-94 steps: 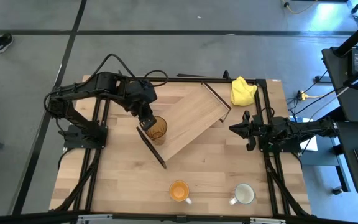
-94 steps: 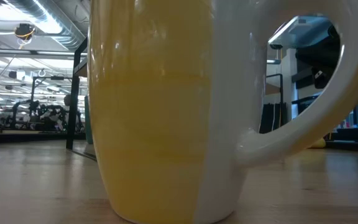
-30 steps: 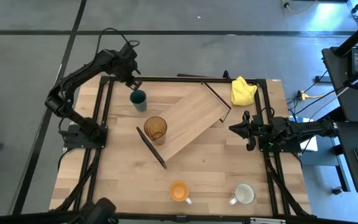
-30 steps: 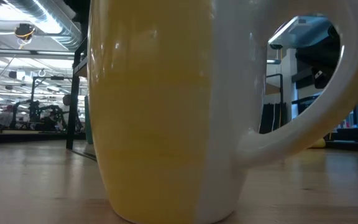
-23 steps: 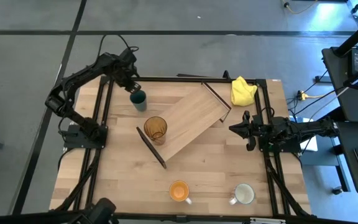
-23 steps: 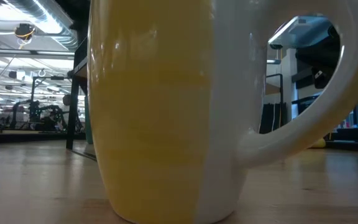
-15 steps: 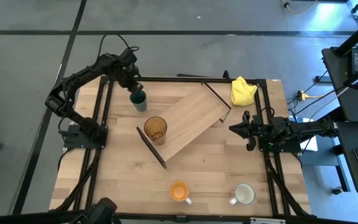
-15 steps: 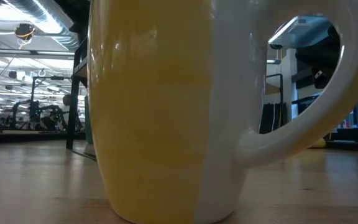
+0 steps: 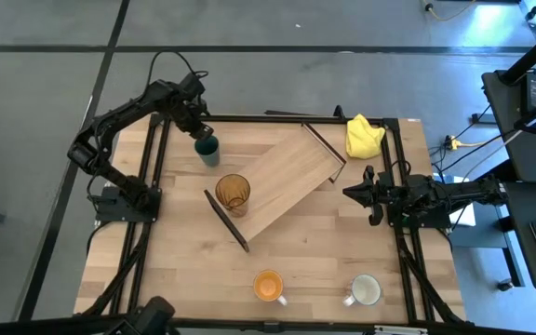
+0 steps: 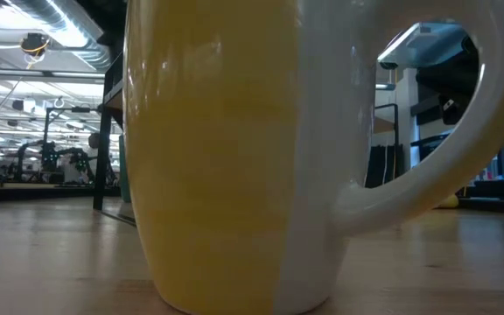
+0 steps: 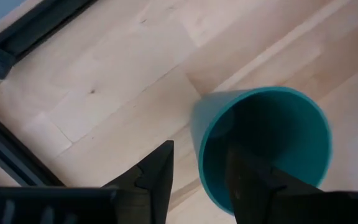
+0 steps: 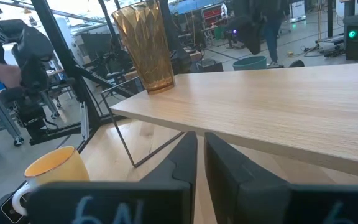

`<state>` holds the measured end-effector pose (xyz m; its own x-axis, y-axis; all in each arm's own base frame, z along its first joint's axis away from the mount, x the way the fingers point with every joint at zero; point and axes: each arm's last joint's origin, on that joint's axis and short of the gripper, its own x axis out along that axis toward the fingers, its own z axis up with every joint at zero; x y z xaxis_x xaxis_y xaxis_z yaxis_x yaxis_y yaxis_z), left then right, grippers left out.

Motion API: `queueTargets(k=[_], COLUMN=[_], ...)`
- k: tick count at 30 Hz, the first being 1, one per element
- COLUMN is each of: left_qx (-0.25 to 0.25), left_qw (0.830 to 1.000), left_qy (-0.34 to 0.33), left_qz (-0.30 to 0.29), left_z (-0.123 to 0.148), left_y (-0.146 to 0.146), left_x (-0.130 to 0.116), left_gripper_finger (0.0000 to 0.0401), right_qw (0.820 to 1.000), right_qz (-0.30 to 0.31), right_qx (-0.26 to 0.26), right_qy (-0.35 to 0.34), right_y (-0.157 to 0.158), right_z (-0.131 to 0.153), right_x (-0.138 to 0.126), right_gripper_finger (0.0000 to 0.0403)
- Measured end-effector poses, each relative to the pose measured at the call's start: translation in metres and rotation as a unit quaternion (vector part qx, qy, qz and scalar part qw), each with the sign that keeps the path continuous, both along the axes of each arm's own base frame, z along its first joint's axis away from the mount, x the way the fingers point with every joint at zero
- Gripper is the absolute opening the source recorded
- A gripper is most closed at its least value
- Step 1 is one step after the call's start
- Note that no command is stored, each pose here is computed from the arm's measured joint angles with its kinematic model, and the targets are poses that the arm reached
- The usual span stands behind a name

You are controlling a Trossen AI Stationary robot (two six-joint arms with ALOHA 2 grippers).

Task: Stack small to large cups/mugs on shelf
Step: Put the blue cup on the shelf

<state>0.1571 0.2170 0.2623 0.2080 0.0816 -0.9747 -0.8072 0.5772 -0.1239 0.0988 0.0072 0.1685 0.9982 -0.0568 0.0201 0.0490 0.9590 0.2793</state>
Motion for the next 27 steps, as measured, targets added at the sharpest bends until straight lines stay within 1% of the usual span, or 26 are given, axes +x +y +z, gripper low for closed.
queueTargets(k=[3,7,13,17,27], left_qx=[-0.015,-0.02,-0.017,-0.014,0.001], left_qw=[1.0,1.0,1.0,1.0,1.0], left_qy=[0.011,0.018,0.016,0.017,0.023], left_qz=[0.0,0.001,0.0,-0.01,-0.01], left_z=[-0.009,-0.022,-0.025,-0.025,-0.025], left_y=[-0.003,-0.005,-0.005,-0.005,-0.003], left_x=[-0.002,-0.004,-0.004,-0.004,-0.003], left_gripper_finger=[0.0129,0.0128,0.0125,0.0105,0.0043], right_qw=[1.0,1.0,1.0,1.0,1.0], right_qz=[0.0,0.0,0.0,0.0,0.0], right_qx=[0.0,0.0,0.0,0.0,0.0], right_qy=[0.0,0.0,0.0,0.0,0.0], right_y=[0.0,0.0,0.0,0.0,0.0], right_z=[0.0,0.0,0.0,0.0,0.0], right_x=[0.0,0.0,0.0,0.0,0.0], right_gripper_finger=[0.0032,0.0032,0.0032,0.0032,0.0032])
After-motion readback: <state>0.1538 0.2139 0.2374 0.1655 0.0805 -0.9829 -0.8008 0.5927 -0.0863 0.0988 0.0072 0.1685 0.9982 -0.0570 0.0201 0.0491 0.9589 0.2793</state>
